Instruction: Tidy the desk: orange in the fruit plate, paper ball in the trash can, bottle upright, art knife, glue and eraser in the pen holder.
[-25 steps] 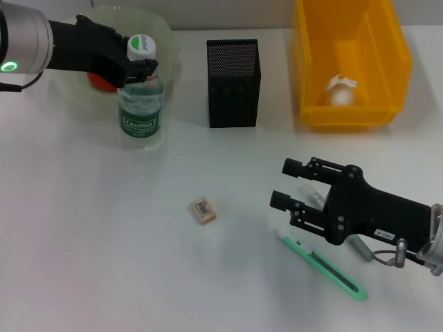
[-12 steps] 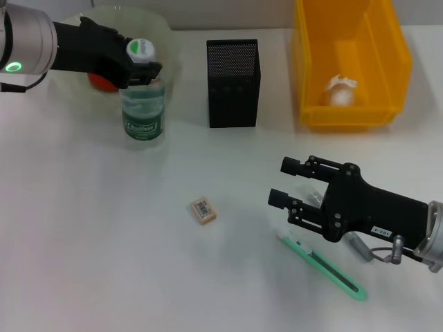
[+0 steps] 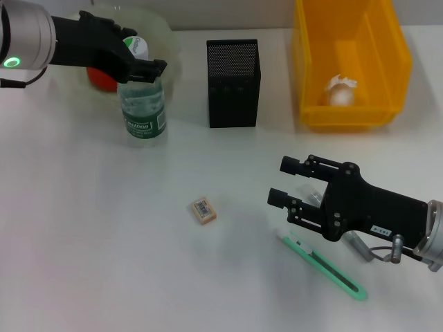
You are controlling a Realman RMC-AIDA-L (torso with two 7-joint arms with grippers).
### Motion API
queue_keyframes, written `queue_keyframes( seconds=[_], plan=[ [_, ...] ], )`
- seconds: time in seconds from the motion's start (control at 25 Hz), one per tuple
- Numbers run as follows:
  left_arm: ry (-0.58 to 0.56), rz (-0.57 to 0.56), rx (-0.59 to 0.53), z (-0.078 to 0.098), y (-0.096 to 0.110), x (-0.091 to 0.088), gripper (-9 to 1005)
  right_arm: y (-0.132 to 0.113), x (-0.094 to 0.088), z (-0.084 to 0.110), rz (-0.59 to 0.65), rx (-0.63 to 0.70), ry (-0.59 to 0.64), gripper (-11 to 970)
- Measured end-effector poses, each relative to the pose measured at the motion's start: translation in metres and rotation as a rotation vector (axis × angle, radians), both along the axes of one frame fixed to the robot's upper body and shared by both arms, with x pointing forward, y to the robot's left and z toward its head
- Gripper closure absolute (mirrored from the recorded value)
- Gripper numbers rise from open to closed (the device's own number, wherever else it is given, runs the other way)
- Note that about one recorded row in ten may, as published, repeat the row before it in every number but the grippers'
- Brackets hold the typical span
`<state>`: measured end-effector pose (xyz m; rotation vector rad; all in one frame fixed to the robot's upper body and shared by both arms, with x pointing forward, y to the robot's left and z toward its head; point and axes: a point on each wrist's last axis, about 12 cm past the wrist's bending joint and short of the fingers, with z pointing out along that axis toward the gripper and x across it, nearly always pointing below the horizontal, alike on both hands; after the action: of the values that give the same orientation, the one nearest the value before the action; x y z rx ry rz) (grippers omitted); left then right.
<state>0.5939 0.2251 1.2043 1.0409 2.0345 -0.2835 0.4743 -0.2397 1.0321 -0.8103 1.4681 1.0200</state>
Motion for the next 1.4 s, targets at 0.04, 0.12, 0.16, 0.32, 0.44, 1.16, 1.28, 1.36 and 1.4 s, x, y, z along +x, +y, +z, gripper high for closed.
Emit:
queue_keyframes(
  seconds=[0.04,0.12,0.16,0.32,0.44,1.16,1.28,1.36,1.4],
  plan=[
    [-0.005,0.000,-0.014,0.002,0.000,0.000,377,0.000,0.000,0.000,0.000,0.000,0.000,370],
    [-0.013,0.004,-0.026,0.005,0.001,0.000,347,0.000,0.000,0.000,0.000,0.000,0.001,370],
    [-0.013,0.004,-0.026,0.005,0.001,0.000,339,0.000,0.000,0.000,0.000,0.000,0.001,370],
    [-0.040,0.003,-0.065,0.012,0.003,-0.001,305,0.000,0.000,0.000,0.000,0.001,0.003,371],
    [-0.064,-0.018,-0.115,0.016,0.005,-0.003,288,0.000,0.000,0.000,0.000,0.001,0.003,371],
    [-0.220,-0.405,-0.662,-0.010,0.032,-0.063,294,-0.003,0.000,0.000,-0.021,0.011,0.001,371],
    [-0.195,-0.517,-0.712,-0.031,0.034,-0.076,295,-0.004,0.000,0.001,-0.019,0.013,-0.001,371],
    [-0.169,-0.589,-0.726,-0.045,0.033,-0.086,296,-0.005,0.000,0.002,-0.019,0.015,0.008,371],
    [-0.147,-0.615,-0.726,-0.052,0.034,-0.091,296,-0.005,0.001,0.002,-0.019,0.018,0.014,371]
  ],
)
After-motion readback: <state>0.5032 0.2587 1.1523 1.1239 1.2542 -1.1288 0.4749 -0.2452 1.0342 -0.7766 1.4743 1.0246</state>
